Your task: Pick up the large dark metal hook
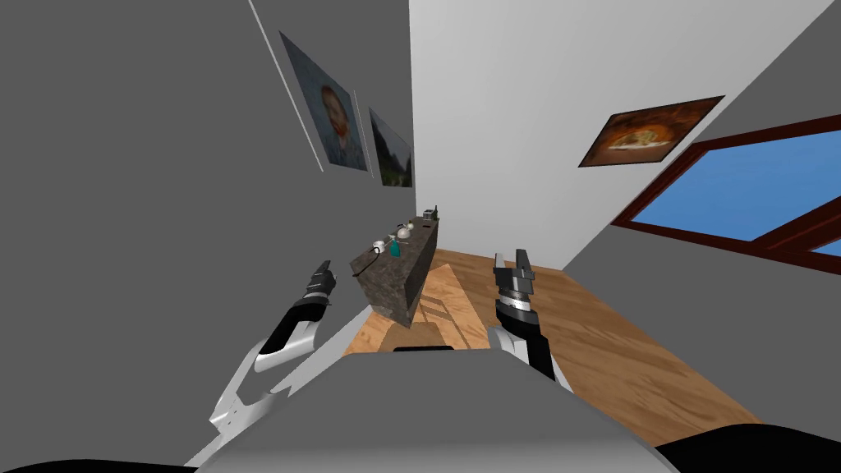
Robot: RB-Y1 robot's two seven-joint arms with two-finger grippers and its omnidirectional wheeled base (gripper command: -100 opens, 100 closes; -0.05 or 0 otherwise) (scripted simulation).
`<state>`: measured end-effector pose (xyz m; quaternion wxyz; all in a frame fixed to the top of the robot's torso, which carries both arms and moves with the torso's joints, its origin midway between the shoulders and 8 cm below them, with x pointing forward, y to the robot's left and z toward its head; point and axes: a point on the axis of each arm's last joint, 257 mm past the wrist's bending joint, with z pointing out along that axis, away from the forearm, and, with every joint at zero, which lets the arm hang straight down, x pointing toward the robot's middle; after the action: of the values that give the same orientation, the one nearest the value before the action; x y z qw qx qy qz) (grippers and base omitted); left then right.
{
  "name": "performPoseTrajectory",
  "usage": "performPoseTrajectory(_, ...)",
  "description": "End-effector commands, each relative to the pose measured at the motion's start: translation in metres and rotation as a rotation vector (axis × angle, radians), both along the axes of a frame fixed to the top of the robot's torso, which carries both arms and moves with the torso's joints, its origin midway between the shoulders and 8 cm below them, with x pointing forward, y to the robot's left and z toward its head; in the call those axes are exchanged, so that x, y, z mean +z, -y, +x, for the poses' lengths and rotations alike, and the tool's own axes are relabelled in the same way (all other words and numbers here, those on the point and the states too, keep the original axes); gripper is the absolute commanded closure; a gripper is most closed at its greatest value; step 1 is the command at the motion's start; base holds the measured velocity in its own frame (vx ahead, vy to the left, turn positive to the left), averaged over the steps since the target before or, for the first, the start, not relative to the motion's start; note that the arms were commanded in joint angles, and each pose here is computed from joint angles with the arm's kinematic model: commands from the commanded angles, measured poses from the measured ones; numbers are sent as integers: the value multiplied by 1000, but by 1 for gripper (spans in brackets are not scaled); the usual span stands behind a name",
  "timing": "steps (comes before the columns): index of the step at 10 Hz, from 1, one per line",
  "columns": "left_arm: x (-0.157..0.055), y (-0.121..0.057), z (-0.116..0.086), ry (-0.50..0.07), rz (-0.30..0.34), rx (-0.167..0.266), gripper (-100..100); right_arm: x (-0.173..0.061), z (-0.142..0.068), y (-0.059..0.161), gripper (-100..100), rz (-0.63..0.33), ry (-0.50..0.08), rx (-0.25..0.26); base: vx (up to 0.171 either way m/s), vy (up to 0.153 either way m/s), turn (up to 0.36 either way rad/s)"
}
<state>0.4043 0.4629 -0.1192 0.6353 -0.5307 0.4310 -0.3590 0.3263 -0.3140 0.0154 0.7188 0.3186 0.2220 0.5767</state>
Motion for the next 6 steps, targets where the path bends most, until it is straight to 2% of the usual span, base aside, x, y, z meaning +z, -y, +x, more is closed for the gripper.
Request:
performPoseTrajectory(1,-11,-10,-2,-34,-23,17,-100,0,0,0,0,0,0,0,59,-120,34)
performPoseTrajectory(2,-23,-28,-5,-67,-55,47,-100,0,0,0,0,0,0,0,129,-142,43)
performPoseTrajectory(3,-26,-28,-5,-78,-60,49,-100,0,0,0,0,0,0,0,104,-115,33)
performPoseTrajectory(4,-36,-46,-10,-103,-90,78,-100,0,0,0,0,0,0,0,90,-134,33)
performPoseTrajectory(5,-40,-47,-11,-119,-97,81,-100,0,0,0,0,0,0,0,80,-125,33)
performPoseTrajectory(6,-49,-65,-17,-144,-129,112,-100,0,0,0,0,0,0,0,113,-149,40)
